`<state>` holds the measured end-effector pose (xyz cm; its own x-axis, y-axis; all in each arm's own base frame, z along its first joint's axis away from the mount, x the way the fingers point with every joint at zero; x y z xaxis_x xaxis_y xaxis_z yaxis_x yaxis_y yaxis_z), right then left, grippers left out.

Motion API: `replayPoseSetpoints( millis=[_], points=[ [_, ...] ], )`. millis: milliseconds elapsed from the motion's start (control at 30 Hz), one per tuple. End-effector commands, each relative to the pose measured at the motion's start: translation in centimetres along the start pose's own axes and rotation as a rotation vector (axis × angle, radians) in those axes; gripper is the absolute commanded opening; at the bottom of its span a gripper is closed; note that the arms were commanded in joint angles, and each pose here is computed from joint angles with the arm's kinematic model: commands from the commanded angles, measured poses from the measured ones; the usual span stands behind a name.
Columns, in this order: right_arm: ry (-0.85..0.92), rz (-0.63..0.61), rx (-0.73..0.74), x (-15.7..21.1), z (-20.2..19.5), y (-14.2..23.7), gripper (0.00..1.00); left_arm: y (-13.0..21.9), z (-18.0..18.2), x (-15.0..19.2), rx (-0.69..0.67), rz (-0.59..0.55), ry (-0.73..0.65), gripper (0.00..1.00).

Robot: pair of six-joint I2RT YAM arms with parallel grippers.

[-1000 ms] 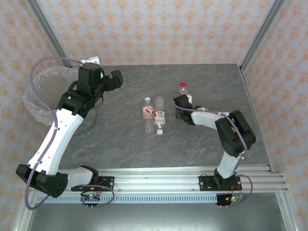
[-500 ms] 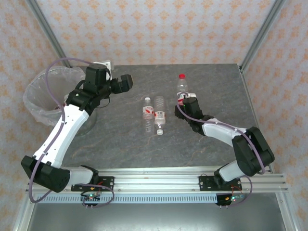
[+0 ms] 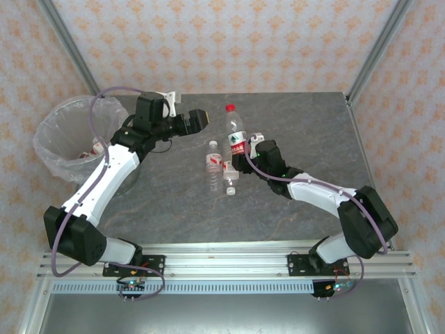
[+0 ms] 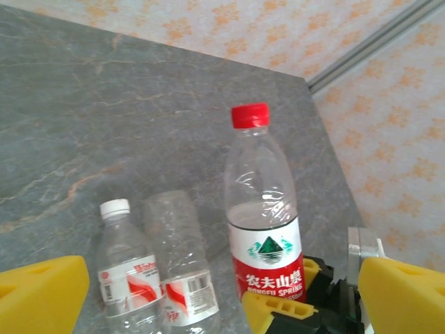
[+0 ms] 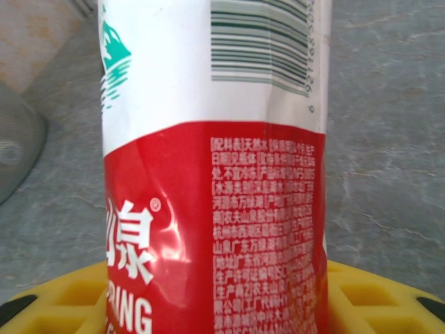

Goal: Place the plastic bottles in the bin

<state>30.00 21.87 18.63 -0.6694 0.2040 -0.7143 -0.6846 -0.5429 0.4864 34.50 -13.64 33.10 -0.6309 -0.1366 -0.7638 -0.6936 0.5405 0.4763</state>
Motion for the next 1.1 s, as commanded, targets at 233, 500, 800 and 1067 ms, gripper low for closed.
replayPoseSetpoints(
  millis=[233, 500, 800, 1067],
  points=[
    [0.076, -0.045, -0.256, -2.6, 6.1, 1.0, 0.31, -2.7, -0.7, -1.0, 0.121, -0.013, 0.084, 1.0],
    [0.111, -0.025, -0.345, -2.3, 9.1, 0.9, 0.31, -3.6, -0.7, -1.4, 0.137, -0.011, 0.112, 1.0],
    [0.08, -0.036, -0.391, -2.7, 10.8, 0.7, 0.31, -3.9, -0.3, -0.1, 0.122, 0.037, 0.113, 1.0],
    [0.055, -0.049, -0.402, -3.2, 11.3, 0.2, 0.32, -3.6, -1.2, 0.2, 0.179, 0.06, 0.078, 0.96]
  ],
)
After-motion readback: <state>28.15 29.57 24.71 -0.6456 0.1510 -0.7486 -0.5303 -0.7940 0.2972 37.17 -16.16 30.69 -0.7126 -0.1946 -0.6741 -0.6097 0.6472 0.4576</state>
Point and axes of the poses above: each hand's point on the last joint's axis, 136 mm out from that joint toward the fingers, its own y axis back along the fingers, its own z axis along the line the jaws close on, x = y × z, the point moved 7 cm from there along y, back along the fingers, and after that the axes turned 12 degrees about -y, right-handed, at the moved point
